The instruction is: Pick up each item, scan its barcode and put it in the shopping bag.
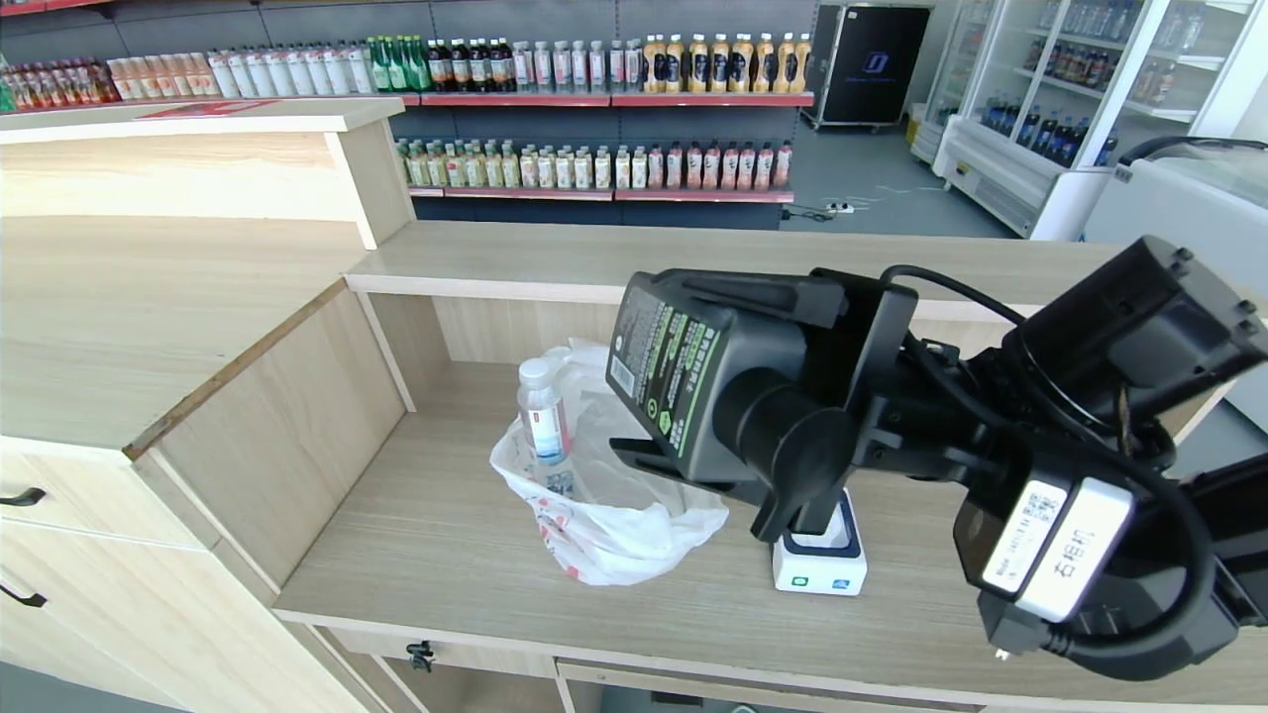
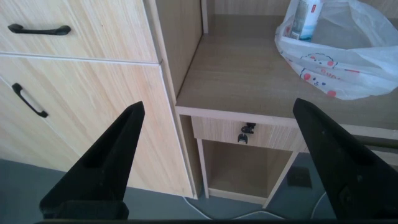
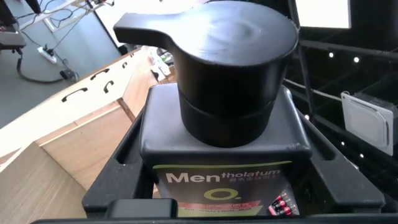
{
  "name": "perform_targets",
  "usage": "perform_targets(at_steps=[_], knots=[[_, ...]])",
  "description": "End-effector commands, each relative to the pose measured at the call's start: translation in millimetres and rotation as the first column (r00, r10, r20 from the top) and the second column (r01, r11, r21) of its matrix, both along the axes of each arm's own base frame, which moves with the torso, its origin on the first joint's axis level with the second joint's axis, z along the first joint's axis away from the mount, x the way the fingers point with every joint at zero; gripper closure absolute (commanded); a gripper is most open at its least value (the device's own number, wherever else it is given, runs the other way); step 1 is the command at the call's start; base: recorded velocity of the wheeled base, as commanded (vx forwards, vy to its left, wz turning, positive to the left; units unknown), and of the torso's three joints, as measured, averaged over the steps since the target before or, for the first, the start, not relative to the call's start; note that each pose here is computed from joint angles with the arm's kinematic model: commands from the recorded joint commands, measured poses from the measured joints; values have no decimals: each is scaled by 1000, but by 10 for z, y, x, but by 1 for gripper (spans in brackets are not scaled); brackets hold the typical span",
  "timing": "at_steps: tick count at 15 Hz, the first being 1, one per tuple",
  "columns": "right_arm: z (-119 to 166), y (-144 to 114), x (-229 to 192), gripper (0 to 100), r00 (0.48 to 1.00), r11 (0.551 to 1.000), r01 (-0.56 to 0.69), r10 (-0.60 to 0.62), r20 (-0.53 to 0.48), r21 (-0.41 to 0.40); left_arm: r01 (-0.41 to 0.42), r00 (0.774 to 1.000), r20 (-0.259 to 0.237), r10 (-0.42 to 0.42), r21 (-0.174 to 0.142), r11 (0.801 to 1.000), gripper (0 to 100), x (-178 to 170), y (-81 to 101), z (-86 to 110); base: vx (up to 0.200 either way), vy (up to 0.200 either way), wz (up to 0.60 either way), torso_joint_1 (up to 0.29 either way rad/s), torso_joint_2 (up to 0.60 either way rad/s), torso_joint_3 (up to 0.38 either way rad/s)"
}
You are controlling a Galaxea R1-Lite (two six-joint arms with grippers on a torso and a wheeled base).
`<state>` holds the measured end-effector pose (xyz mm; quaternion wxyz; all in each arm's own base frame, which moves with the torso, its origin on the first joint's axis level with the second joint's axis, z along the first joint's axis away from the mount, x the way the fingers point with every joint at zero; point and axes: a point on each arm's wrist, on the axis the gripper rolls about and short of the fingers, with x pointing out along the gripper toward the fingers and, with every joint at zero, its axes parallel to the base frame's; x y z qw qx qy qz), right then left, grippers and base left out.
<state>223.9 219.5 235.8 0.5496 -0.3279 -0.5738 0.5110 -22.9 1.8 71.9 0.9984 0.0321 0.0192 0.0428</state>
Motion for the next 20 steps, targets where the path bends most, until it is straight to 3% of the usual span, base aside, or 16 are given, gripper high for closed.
perform_targets(at_steps=[1, 6, 16, 20], knots=[[-35, 88, 25, 100, 1000, 1000, -17, 17, -5, -4, -1, 1000, 0, 1, 0, 1000, 0, 0, 0, 0, 0, 0, 0, 0, 0, 0], [-45, 250, 100, 100, 998, 998, -64, 64, 2, -6, -1, 1000, 1, 1, -2, 1000, 0, 0, 0, 0, 0, 0, 0, 0, 0, 0], [-47, 289, 136, 100, 998, 998, -63, 63, -18, -2, -1, 1000, 0, 1, 0, 1000, 0, 0, 0, 0, 0, 0, 0, 0, 0, 0], [304, 104, -92, 100, 979, 990, 103, -84, -187, 94, -1, 1000, 0, 1, 0, 1000, 0, 0, 0, 0, 0, 0, 0, 0, 0, 0]])
